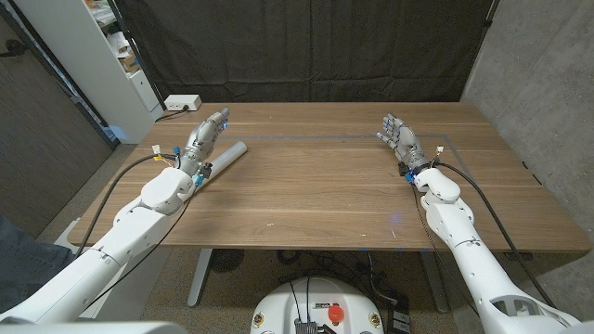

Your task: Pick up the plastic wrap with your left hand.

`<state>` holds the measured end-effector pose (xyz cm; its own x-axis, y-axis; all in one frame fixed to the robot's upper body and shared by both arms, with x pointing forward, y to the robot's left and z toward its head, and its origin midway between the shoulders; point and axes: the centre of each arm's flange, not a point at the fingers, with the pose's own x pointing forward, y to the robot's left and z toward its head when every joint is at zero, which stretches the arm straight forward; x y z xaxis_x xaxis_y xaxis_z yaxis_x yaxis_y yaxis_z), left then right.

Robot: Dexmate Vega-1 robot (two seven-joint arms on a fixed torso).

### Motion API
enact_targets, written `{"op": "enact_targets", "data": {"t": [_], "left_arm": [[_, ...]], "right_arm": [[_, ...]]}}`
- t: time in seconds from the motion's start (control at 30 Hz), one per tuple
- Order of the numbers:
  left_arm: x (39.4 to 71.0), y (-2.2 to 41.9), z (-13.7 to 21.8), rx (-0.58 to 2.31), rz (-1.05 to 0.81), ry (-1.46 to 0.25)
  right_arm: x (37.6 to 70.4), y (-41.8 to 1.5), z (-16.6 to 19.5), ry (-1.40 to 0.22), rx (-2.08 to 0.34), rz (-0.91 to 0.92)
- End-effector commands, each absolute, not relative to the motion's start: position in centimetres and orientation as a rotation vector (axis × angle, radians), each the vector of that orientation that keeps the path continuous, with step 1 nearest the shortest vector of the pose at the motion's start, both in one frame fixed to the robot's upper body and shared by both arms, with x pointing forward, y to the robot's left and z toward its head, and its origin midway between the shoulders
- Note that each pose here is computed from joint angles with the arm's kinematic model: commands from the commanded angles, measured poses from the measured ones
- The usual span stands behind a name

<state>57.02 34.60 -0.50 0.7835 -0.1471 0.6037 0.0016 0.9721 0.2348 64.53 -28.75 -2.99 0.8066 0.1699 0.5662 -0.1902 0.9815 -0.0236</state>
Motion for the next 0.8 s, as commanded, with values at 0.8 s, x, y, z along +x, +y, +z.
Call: {"op": "enact_targets", "data": {"t": [0.8], "left_arm": [[54.9,35.3,0.2,0.354,-0.124,-0.713]], "right_arm": [[64.9,-27.4,-1.5,-0.608,-0.003,0.186]]}}
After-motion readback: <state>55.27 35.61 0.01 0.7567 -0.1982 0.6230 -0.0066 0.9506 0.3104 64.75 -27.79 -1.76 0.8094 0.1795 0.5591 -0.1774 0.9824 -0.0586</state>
